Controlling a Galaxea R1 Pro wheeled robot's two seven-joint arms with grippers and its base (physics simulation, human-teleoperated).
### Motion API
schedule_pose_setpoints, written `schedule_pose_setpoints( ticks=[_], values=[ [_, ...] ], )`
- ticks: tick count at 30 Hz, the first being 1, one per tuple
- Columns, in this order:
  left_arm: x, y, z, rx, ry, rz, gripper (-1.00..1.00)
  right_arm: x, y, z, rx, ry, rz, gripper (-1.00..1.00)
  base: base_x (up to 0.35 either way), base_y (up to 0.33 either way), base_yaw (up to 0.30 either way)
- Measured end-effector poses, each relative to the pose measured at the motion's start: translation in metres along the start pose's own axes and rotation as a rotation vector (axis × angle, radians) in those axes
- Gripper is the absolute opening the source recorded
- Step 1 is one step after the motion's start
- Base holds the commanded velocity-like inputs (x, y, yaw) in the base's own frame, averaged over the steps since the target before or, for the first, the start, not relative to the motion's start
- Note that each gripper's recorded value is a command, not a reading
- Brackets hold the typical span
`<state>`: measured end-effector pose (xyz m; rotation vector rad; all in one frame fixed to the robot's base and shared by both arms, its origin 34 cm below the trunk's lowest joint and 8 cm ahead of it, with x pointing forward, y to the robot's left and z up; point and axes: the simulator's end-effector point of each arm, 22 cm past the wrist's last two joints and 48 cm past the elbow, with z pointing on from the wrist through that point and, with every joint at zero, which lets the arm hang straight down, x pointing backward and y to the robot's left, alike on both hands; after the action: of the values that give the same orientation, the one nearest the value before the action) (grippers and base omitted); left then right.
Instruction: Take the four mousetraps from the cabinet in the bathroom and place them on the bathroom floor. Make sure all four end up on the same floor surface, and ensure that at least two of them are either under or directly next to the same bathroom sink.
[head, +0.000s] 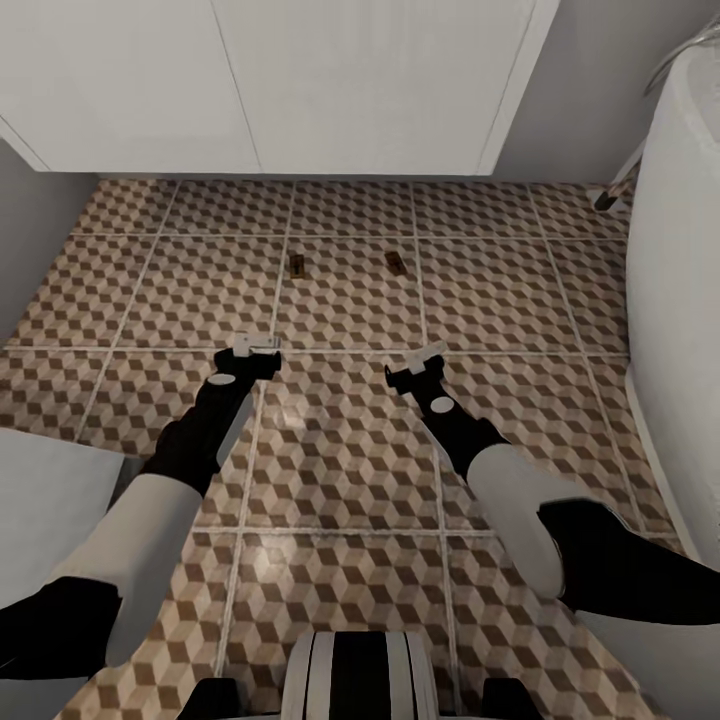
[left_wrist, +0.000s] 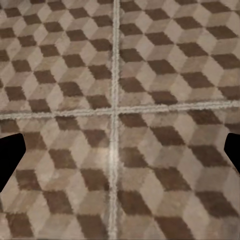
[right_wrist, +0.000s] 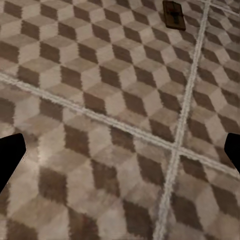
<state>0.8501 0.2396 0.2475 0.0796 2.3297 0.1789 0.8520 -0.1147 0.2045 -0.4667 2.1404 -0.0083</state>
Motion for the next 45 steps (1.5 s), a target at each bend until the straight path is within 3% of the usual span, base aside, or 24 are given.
schedule_pose_setpoints(
  ticks=[5, 20, 29, 41, 45],
  values=[
    [0.000, 0.002, -0.004, -0.002, 0.012, 0.003, 1.00, -0.008, 0.001, -0.007, -0.004, -0.018, -0.001, 1.00, 0.000, 0.000, 0.000],
    [0.016, 0.006, -0.016, -0.005, 0.075, 0.017, 1.00, -0.013, -0.025, -0.030, 0.013, -0.054, -0.017, 1.00, 0.000, 0.000, 0.000],
    [0.004, 0.007, -0.025, -0.006, 0.040, 0.011, 1.00, -0.028, -0.050, -0.042, 0.041, -0.080, -0.030, 1.00, 0.000, 0.000, 0.000],
    [0.006, 0.005, -0.038, -0.004, 0.062, 0.014, 1.00, -0.057, -0.071, -0.057, 0.071, -0.115, -0.043, 1.00, 0.000, 0.000, 0.000],
    [0.002, 0.006, -0.042, -0.005, 0.043, 0.011, 1.00, -0.064, -0.077, -0.063, 0.080, -0.123, -0.047, 1.00, 0.000, 0.000, 0.000]
  ],
)
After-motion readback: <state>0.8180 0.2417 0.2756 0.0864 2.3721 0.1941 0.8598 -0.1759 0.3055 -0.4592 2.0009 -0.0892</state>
